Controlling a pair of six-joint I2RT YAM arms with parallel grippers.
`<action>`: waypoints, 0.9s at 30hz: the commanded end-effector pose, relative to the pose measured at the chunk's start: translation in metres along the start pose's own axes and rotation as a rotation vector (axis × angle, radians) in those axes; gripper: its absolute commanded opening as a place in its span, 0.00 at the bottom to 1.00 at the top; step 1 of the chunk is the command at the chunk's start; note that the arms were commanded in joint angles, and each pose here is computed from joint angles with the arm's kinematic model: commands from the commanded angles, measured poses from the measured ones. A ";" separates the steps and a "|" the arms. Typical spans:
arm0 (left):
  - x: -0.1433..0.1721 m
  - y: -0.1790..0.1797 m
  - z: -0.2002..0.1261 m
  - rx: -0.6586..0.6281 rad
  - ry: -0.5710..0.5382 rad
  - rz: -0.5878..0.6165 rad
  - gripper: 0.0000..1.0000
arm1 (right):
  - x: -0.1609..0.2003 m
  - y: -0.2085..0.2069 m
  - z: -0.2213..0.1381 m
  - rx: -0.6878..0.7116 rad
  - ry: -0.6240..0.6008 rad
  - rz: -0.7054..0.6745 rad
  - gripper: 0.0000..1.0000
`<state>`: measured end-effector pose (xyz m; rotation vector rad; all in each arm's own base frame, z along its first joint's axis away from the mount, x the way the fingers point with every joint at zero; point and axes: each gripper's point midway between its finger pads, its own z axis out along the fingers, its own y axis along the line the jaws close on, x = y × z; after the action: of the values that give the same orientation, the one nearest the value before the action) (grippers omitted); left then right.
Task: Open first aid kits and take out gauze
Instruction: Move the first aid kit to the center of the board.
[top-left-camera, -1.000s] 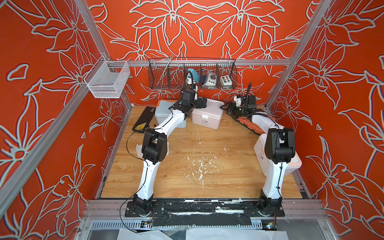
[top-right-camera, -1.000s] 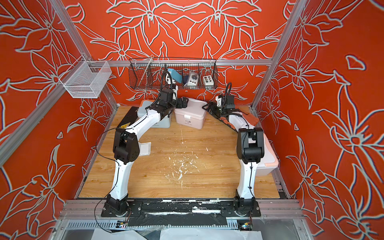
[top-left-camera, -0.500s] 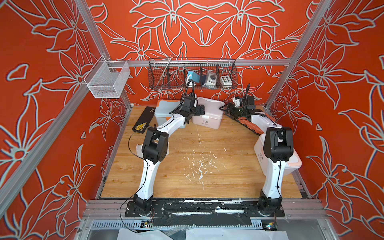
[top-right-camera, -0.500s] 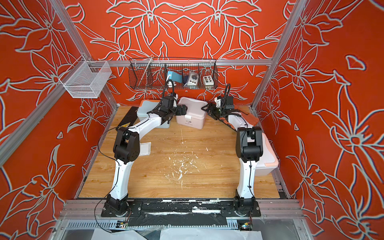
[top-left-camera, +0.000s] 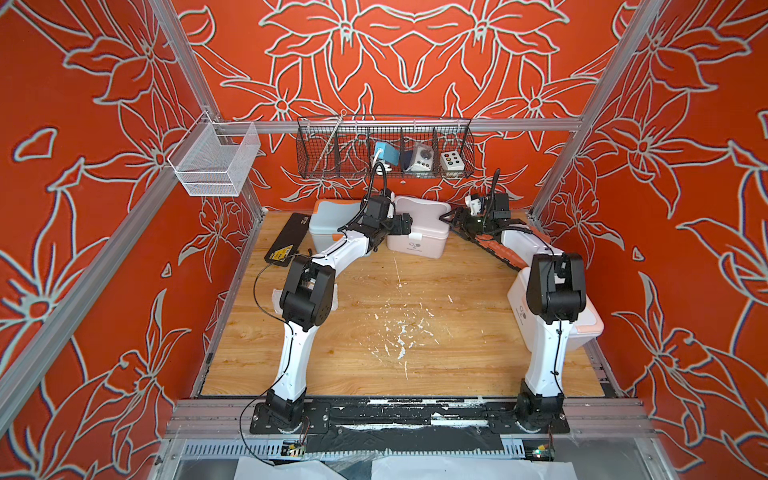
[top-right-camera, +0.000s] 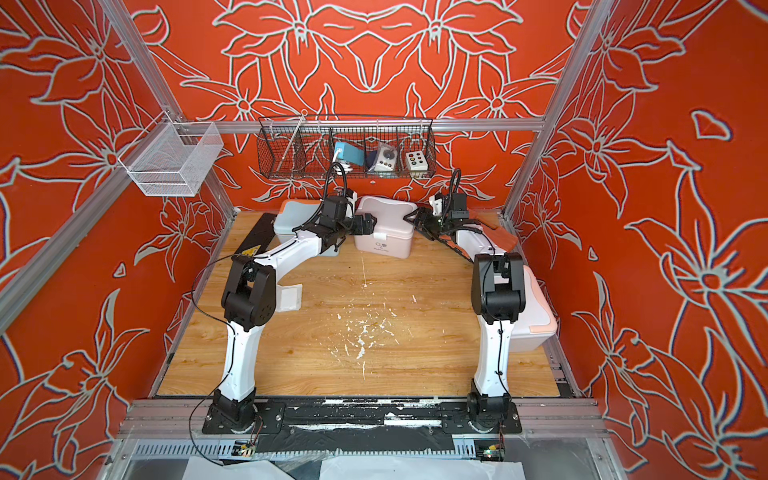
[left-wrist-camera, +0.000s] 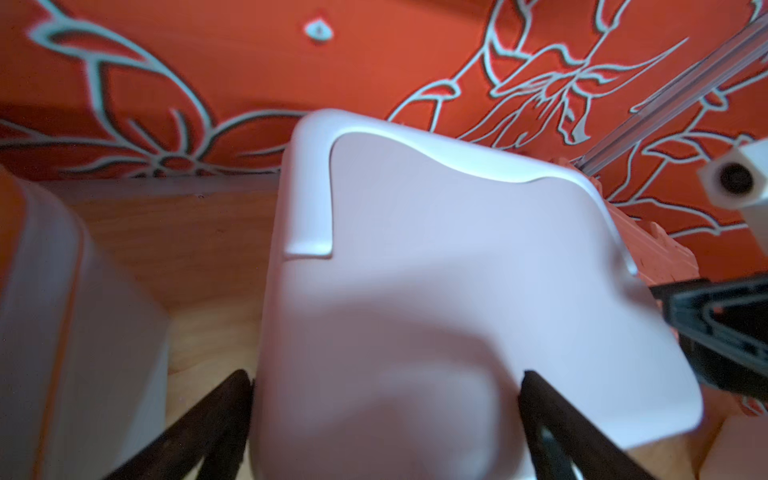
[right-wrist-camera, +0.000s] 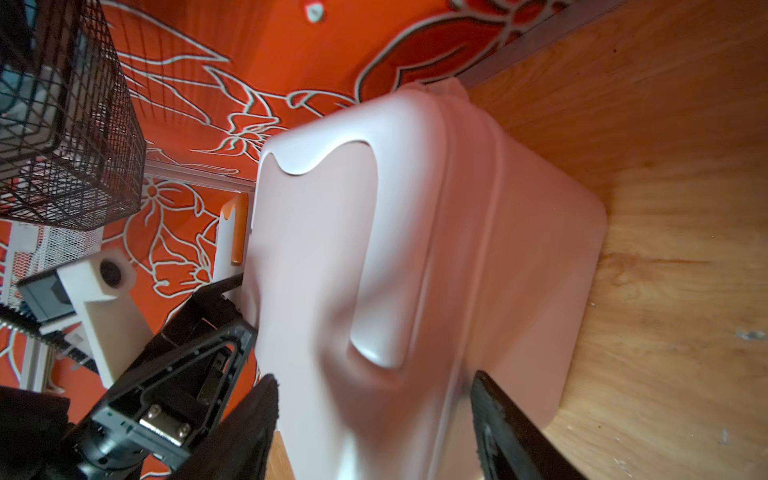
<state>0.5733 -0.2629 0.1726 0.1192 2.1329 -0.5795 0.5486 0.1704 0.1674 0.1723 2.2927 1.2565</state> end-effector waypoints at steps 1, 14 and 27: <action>0.013 -0.046 -0.018 0.117 0.037 0.002 0.95 | 0.009 -0.006 0.002 0.004 0.021 0.005 0.73; 0.052 -0.083 -0.077 0.201 0.050 -0.013 0.95 | 0.066 -0.001 -0.028 0.015 0.075 -0.021 0.71; 0.082 -0.059 -0.152 0.110 0.029 -0.067 0.96 | 0.158 0.004 -0.091 0.161 0.137 -0.070 0.73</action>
<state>0.3964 -0.2644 0.1801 0.1547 2.2020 -0.7401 0.3830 0.1664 0.1552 0.0775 2.4382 1.1638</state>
